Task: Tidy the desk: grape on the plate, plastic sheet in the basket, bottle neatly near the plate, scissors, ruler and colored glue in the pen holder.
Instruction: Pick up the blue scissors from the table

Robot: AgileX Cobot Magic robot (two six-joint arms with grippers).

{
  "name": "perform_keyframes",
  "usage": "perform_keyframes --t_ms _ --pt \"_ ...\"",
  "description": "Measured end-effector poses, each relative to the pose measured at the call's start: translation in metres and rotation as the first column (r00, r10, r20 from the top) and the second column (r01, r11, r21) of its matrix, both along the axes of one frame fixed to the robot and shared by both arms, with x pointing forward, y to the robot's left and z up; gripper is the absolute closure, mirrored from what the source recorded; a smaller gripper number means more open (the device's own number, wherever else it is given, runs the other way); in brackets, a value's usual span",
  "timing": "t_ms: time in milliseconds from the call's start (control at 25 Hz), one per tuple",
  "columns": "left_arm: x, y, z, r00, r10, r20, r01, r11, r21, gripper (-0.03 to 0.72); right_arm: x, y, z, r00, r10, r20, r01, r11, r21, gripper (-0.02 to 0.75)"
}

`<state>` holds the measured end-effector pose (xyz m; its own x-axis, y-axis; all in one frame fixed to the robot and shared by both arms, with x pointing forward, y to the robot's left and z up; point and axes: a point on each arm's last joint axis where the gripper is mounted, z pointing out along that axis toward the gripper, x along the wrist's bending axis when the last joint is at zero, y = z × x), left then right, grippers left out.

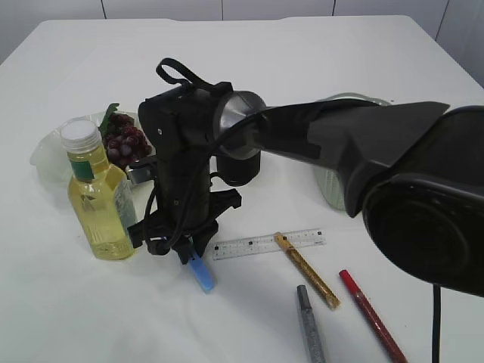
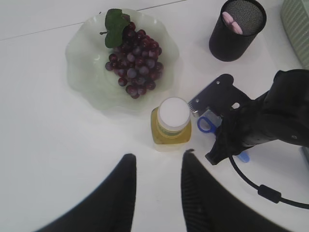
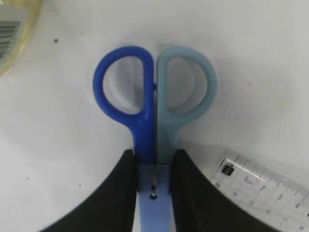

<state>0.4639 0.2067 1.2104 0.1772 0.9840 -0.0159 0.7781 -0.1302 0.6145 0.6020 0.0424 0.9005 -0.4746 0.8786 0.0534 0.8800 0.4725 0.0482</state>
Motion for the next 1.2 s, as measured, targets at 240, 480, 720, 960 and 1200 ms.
perform_keyframes --t_ms 240,480,720,960,1200 --pt "0.0 0.0 0.0 1.0 -0.002 -0.002 0.002 1.0 -0.005 0.453 0.0 0.0 0.005 1.0 -0.004 0.01 0.004 1.0 0.006 0.583" --pt "0.0 -0.001 0.0 1.0 -0.003 -0.004 0.003 1.0 -0.008 0.452 0.003 0.001 0.017 0.999 -0.003 0.041 0.002 1.0 0.022 0.583" --pt "0.0 -0.001 0.0 1.0 -0.004 -0.005 0.004 1.0 -0.01 0.453 0.011 0.002 0.038 0.995 -0.015 0.101 0.009 0.998 0.061 0.584" --pt "0.0 -0.001 0.0 1.0 -0.004 -0.005 0.004 1.0 -0.01 0.453 0.023 -0.014 0.058 0.988 -0.056 0.147 0.046 0.997 0.067 0.584" --pt "0.0 -0.001 0.0 1.0 -0.004 -0.005 0.004 1.0 -0.01 0.453 0.027 -0.027 0.09 0.973 -0.076 0.22 0.06 0.995 0.08 0.584"
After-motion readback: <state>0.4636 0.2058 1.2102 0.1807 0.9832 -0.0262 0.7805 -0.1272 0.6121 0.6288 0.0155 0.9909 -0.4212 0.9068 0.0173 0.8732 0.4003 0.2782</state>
